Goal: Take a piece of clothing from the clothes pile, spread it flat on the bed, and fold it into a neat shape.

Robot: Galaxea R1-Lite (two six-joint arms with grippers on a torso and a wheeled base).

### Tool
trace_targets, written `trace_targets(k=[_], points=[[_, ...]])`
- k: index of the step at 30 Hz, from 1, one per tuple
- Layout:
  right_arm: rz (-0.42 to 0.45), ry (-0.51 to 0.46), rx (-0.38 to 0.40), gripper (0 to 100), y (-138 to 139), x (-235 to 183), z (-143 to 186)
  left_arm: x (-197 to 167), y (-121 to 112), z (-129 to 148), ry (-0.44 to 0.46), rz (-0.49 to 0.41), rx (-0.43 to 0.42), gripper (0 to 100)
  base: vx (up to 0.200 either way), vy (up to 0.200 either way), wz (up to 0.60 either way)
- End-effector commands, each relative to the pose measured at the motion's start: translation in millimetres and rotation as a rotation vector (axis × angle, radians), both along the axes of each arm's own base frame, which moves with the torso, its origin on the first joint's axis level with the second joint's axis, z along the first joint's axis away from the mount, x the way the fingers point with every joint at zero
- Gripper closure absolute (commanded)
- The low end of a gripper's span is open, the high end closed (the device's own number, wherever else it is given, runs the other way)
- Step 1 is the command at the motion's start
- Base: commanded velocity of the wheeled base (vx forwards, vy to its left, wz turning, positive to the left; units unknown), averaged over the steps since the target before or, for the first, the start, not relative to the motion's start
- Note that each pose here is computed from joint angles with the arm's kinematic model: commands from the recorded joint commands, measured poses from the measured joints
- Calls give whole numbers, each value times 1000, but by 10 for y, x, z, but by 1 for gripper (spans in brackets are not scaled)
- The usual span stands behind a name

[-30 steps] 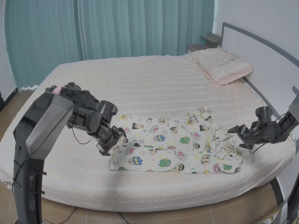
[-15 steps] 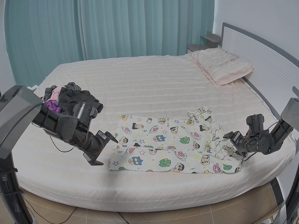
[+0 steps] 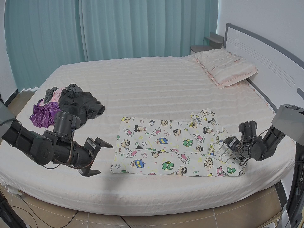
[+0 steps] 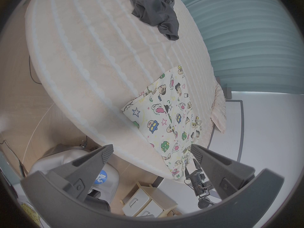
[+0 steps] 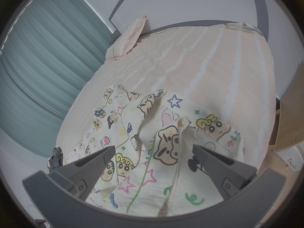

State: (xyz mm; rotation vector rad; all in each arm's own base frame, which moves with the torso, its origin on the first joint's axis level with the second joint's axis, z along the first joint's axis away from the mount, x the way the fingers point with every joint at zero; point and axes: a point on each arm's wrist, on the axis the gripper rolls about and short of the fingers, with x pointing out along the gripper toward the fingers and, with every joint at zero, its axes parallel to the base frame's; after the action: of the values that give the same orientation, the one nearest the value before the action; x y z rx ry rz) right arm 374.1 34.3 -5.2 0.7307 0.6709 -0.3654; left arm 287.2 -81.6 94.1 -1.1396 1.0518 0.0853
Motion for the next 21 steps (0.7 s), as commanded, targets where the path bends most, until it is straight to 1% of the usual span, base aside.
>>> trace_targets(k=[1,8,9,15,19,21], points=[[1,21,-11,0,43,73,-151,-67,16,30,-8,0,-3,0,0,0,0],[4,8,-12,0,66,124,-140,-66,15,26,-6,-1,-4,0,0,0,0],[4,11,-13,100,66,123,-152,-65,20,26,-6,0,-4,0,0,0,0],[-15,19,-32,100,57,95,-166,-66,25,23,-5,2,-3,0,0,0,0],[-20,10,-32,100,35,63,-95,-66,25,23,-5,2,-3,0,0,0,0],[-17,0,-31,100,36,12,-3,-65,24,18,-3,2,-3,0,0,0,0]])
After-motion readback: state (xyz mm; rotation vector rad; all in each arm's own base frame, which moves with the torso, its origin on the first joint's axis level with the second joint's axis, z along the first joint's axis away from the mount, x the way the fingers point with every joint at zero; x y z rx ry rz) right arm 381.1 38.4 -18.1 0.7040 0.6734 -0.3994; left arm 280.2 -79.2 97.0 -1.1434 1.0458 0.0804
